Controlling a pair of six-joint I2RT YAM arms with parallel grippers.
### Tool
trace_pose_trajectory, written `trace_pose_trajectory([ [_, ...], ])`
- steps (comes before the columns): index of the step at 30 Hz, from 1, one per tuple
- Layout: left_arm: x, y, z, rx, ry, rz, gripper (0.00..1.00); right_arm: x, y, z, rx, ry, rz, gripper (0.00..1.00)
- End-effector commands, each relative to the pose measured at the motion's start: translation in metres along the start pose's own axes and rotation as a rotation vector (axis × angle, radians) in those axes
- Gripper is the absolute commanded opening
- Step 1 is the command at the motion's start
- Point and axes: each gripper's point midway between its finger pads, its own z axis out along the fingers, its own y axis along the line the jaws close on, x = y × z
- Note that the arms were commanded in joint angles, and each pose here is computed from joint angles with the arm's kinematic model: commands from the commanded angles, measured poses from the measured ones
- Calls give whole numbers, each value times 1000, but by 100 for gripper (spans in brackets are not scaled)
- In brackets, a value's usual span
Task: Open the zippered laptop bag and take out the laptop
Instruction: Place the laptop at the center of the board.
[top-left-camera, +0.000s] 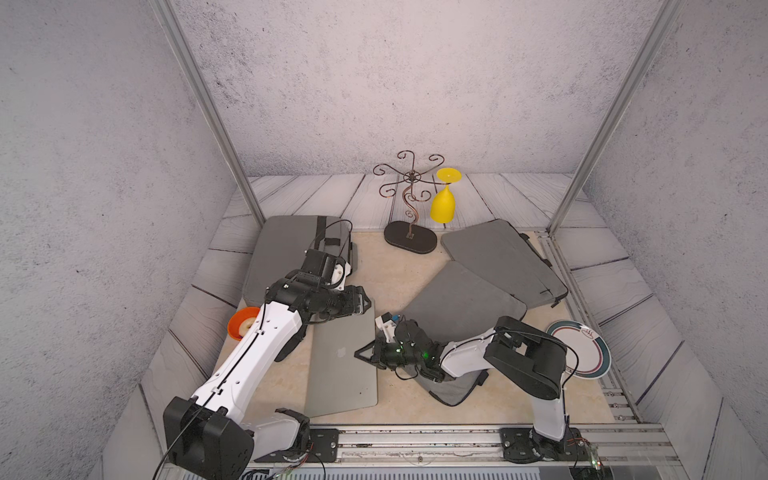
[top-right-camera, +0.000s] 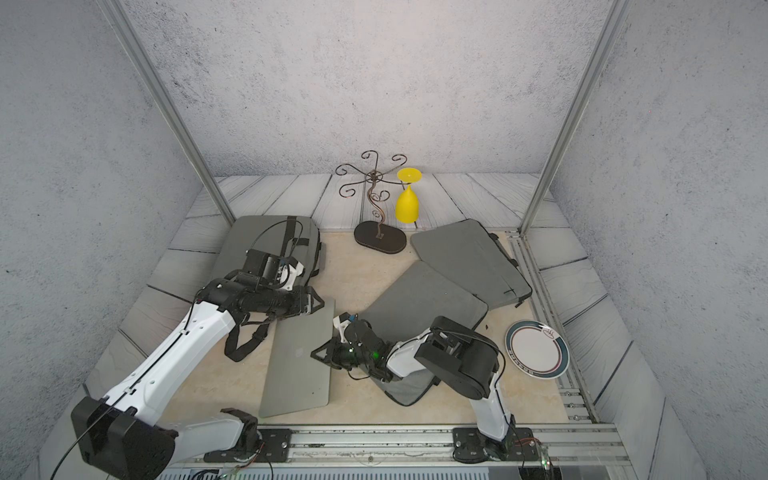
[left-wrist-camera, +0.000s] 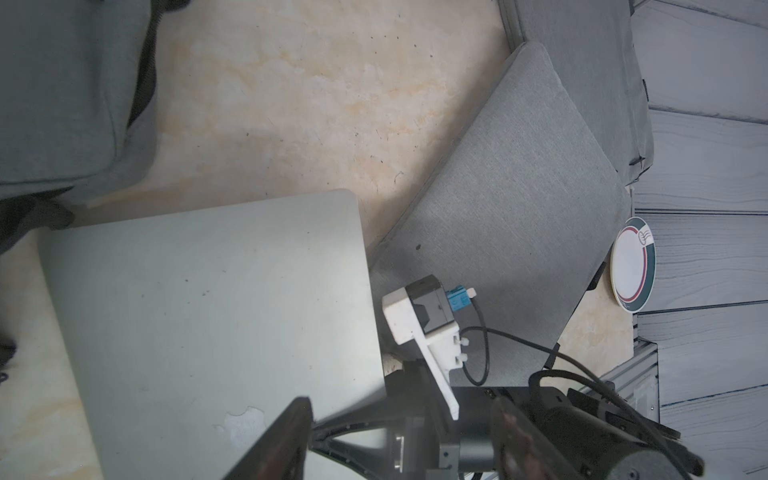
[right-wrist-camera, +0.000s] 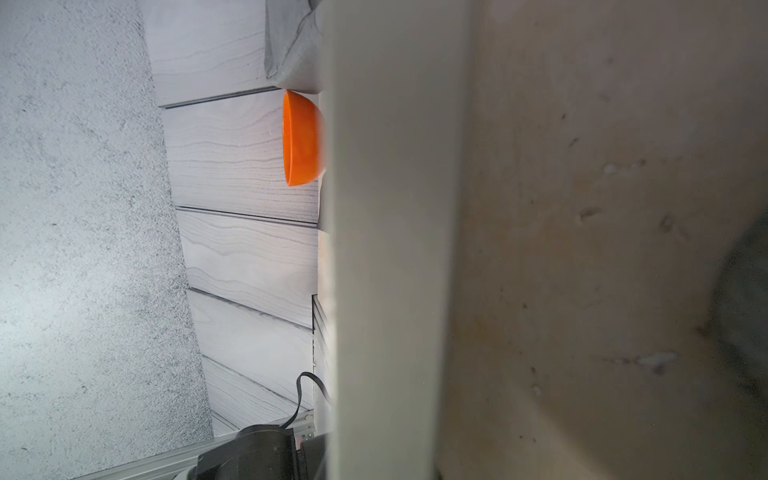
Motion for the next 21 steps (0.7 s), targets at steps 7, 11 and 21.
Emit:
trace_pose_trajectory([
  [7, 5, -4, 1, 30, 3, -9, 70, -6, 40, 25, -158, -58, -11, 15],
  [11, 8, -2, -1, 24, 4, -7, 70, -2, 35, 33, -159, -62, 5, 18],
  [21, 18, 4, -6, 3, 13, -1, 70, 9, 14, 29, -62, -49, -42, 39],
])
